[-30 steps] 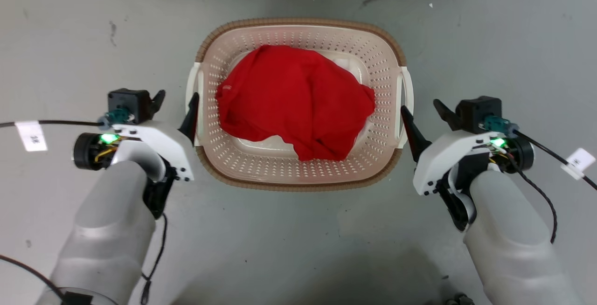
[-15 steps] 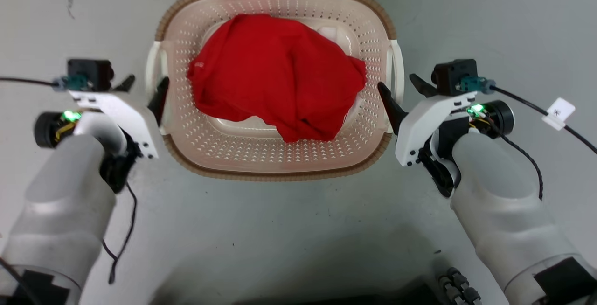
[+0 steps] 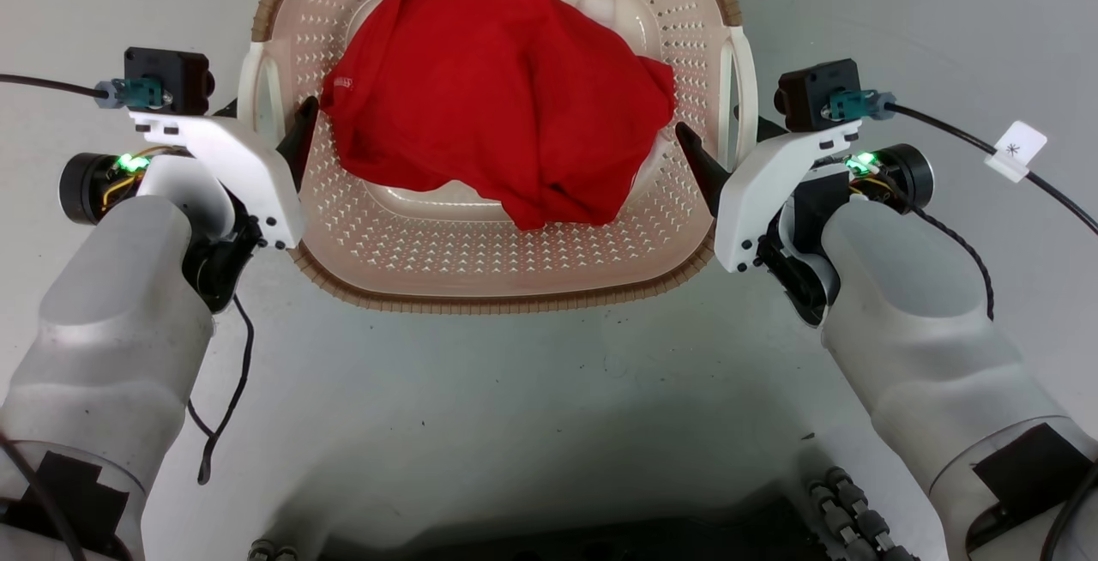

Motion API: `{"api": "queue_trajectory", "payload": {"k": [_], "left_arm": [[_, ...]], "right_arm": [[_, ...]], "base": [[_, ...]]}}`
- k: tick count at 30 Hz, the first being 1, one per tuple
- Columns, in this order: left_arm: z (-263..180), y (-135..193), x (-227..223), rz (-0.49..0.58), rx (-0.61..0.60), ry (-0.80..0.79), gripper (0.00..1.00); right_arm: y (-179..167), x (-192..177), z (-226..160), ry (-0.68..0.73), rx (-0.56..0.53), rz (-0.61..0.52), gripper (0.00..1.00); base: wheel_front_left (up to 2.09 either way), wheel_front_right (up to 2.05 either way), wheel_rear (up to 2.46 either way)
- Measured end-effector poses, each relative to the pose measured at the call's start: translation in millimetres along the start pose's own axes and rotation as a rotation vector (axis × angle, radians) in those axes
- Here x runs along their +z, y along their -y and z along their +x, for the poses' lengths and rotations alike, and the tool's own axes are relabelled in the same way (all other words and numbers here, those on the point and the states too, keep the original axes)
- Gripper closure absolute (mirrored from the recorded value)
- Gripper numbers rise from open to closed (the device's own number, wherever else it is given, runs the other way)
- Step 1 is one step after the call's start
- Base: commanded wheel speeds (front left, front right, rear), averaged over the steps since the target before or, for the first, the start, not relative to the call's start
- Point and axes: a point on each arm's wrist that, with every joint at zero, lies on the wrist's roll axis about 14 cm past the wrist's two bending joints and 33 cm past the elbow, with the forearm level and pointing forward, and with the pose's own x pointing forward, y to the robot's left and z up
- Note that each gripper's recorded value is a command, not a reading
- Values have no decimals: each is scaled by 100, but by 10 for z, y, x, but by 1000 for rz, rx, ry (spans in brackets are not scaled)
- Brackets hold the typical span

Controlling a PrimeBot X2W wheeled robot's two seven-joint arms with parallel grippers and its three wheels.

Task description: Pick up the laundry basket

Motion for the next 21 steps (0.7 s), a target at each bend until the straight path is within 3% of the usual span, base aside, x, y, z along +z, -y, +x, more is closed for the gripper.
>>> {"api": "queue_trajectory", "payload": {"k": [1,2,3,4,21], "left_arm": [[7,0,-9,-7,0,-3,0],[15,5,-15,-8,-2,-6,64],[22,12,-16,-11,-5,-6,100],[28,31,-9,-12,-10,-1,100],[-208,386,189,-24,-63,10,100]], "right_arm": [[-2,-17,9,-11,1,7,25],[-4,-30,17,-19,2,10,64],[-6,-38,25,-22,3,13,83],[-17,-37,33,-24,6,16,100],[-124,12,-217,-91,8,24,100]], "base": [[0,0,0],[0,0,0],[0,0,0],[0,0,0],[0,0,0]]}}
